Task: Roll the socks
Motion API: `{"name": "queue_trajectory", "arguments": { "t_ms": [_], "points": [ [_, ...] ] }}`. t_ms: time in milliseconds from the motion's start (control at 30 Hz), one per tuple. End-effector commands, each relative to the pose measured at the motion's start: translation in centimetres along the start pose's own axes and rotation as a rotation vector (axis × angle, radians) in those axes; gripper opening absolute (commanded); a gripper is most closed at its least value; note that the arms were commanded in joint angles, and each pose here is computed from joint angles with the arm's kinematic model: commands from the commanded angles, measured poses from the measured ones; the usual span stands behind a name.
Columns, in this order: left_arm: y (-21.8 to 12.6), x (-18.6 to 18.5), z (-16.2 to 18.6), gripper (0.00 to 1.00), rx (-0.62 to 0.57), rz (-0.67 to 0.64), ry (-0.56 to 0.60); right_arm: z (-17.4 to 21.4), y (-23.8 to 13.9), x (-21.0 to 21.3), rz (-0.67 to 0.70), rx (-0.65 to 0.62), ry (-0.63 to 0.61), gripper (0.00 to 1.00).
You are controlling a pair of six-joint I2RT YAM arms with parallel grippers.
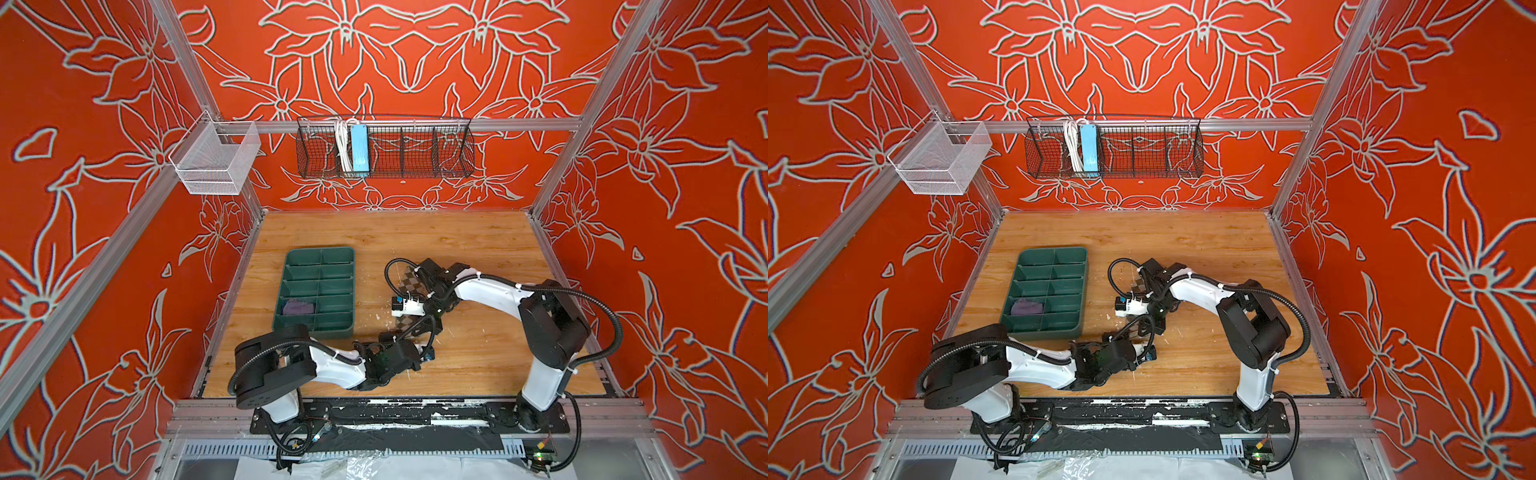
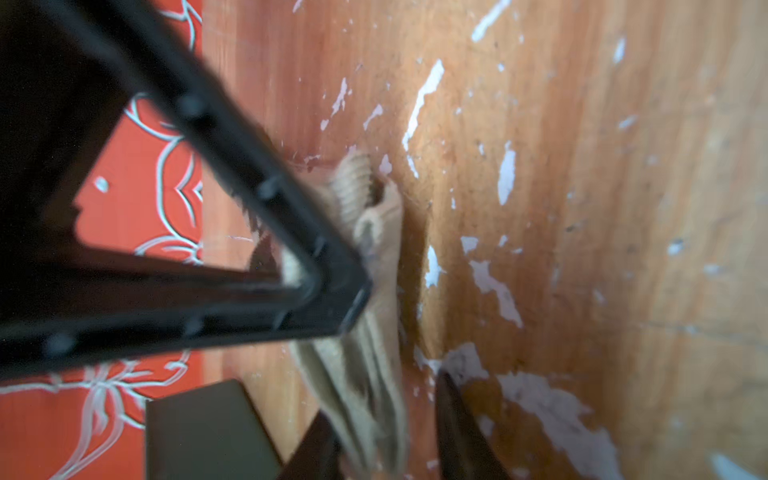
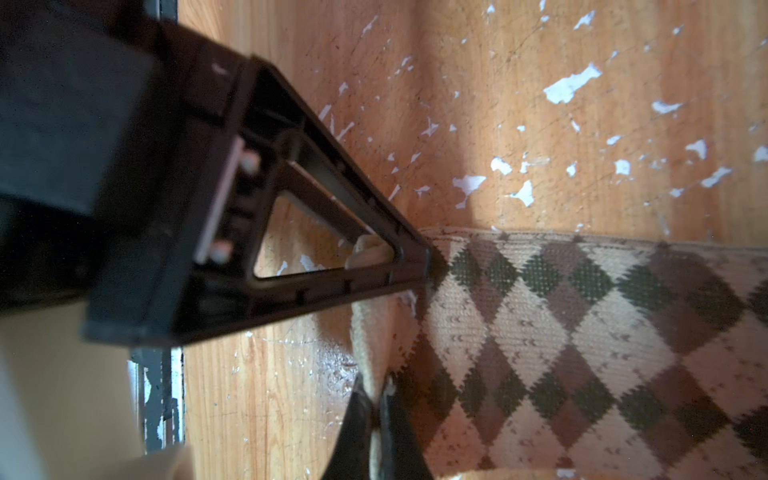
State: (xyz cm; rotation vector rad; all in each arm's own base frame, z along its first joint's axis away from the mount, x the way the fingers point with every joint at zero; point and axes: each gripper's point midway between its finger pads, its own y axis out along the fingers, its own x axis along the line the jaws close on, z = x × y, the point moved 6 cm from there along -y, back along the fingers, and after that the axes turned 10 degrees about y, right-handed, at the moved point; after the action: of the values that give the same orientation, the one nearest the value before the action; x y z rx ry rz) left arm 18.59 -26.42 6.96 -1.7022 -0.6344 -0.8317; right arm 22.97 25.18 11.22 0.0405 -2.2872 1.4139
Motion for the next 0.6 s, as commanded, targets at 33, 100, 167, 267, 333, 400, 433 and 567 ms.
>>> {"name": "queue_trajectory", "arguments": {
  "t_ms": [33,100,167,267,333,400,433,567],
  "points": [
    [0.2,1.2,-0.6,0.13,-0.003,-0.066,-0.052,-0.2,-0.8,0.8,-0.027,-0.027,0.008,0.0],
    [0.0,1.7,-0.9,0.05,-0.001,-0.065,-0.061,-0.1,-0.8,0.6,-0.012,-0.023,0.014,0.0],
    [-0.2,2.0,-0.9,0.0,0.002,-0.05,-0.068,0.1,-0.8,0.3,0.011,-0.019,0.028,0.01],
    [-0.5,2.6,-1.1,0.0,0.005,-0.005,-0.085,0.3,-1.1,0.0,0.041,-0.026,0.039,0.05],
    [-0.7,2.8,-1.3,0.0,-0.012,0.048,-0.102,0.4,-1.3,-0.4,0.069,-0.037,0.055,0.08],
    [-1.0,2.9,-1.4,0.0,-0.039,0.126,-0.135,0.6,-1.5,-0.7,0.087,-0.049,0.073,0.12],
    [-1.1,2.9,-1.4,0.0,-0.053,0.164,-0.15,0.8,-1.6,-1.0,0.099,-0.055,0.083,0.14],
    [-0.7,2.8,-1.2,0.0,-0.064,0.268,-0.201,0.9,-2.8,-2.0,0.19,-0.125,0.097,0.25]
  ]
}}
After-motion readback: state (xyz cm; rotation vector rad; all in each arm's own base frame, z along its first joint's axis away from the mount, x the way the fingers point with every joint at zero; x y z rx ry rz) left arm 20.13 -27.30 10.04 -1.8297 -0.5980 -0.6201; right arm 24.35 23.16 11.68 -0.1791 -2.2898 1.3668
